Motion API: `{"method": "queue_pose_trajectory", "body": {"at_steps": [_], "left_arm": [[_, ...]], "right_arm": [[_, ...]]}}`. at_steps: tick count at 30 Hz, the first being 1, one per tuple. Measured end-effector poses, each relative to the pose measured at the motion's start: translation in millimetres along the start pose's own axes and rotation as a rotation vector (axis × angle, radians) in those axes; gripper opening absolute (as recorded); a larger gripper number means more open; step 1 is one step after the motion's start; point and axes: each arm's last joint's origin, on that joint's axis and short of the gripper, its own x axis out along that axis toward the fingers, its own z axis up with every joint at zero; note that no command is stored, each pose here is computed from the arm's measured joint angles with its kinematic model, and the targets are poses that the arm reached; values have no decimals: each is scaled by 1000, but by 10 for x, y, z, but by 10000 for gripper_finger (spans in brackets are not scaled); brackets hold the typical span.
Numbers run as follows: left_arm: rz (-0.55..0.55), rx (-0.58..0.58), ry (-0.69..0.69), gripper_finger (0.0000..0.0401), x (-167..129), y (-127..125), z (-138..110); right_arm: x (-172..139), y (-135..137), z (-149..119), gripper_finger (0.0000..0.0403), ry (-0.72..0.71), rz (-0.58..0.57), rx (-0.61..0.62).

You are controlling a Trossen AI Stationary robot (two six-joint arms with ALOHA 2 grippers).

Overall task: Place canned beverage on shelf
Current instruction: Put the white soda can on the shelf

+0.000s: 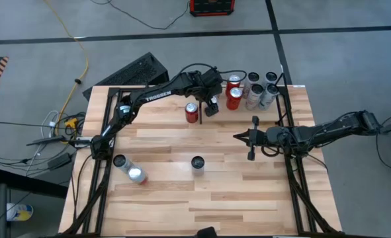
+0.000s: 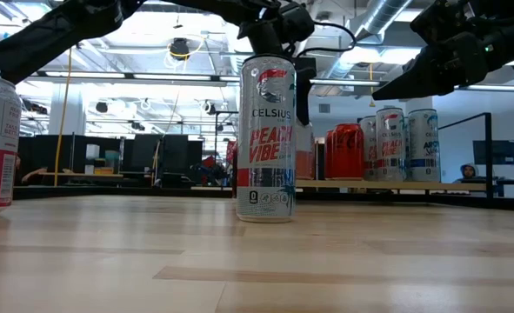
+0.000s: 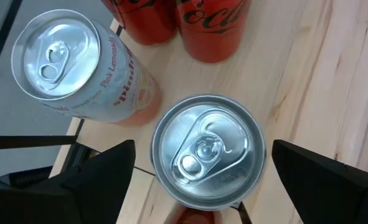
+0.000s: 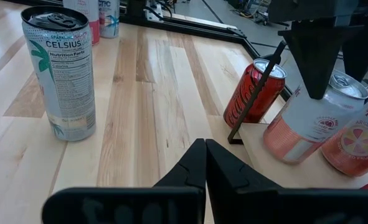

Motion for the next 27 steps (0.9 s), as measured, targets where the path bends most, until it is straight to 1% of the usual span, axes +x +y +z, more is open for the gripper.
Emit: {"method": "queue_pose_trajectory", "body": {"at_steps": [6, 13, 15, 20, 22, 25, 27], "left_arm": [[-10, 7, 6, 362, -27, -37, -3], [-8, 18, -2, 362, -280, -70, 41], [8, 16, -30, 362, -417, -56, 67], [110, 13, -47, 362, -895, -29, 53], [134, 22, -31, 362, -1057, -22, 15], [182, 17, 6, 362, -1315, -23, -68], [214, 16, 54, 362, -1524, -22, -164]], "right_arm": [[0, 0, 0, 27, 0, 0, 1], [0, -3, 24, 27, -26, -3, 18], [16, -2, 40, 27, -43, -7, 25], [118, 2, 60, 27, -60, -26, 37], [189, -9, 67, 27, -42, -54, 38], [329, -25, 112, 26, -40, -142, 50], [428, -11, 92, 26, 1, -161, 37]]}}
